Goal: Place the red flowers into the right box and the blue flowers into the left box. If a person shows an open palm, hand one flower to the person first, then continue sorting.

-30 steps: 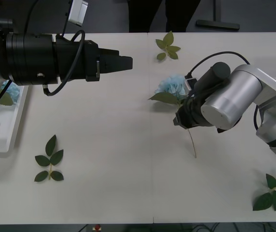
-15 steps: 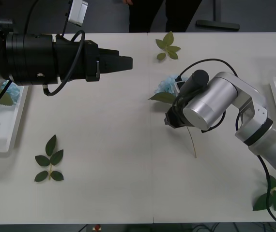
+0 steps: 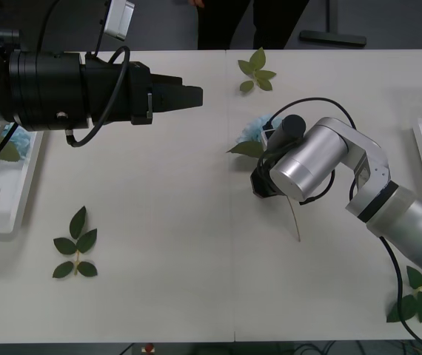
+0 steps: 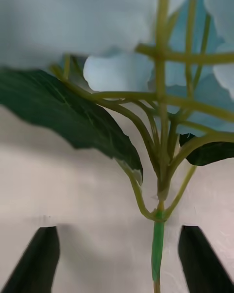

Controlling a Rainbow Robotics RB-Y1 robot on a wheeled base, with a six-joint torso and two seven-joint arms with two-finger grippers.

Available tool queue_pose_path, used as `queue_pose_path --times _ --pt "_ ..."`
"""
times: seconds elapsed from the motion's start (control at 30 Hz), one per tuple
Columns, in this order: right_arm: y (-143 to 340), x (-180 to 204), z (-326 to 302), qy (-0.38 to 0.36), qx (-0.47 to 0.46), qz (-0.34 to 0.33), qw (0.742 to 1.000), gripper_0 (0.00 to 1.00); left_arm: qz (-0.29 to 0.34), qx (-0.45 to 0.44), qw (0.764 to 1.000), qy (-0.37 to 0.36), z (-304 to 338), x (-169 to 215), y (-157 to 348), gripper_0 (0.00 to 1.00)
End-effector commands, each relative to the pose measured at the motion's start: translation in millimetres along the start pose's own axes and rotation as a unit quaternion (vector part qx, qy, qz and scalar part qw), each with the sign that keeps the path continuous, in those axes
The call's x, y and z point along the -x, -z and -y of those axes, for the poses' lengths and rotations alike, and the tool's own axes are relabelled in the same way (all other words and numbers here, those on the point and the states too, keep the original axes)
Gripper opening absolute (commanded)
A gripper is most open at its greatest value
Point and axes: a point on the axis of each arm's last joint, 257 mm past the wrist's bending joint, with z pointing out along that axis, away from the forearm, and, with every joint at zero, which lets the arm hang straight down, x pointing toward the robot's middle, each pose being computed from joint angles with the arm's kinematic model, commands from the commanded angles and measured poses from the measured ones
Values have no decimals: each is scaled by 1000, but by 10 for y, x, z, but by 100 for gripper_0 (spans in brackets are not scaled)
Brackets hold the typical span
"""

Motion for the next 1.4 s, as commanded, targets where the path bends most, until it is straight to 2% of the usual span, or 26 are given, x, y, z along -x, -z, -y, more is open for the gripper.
queue_pose_path --times 0.03,0.53,1.03,1.4 --pt "125 242 -108 -18 13 24 999 0 20 -9 1000 -21 105 112 51 98" --pt "237 400 -74 -24 20 39 999 0 21 -11 1000 -20 115 111 49 99" --pt "1326 951 120 -39 116 108 987 0 22 -12 999 -21 121 107 47 98" --pt "1713 1102 578 -17 156 173 972 0 22 -11 999 -22 112 100 49 98"
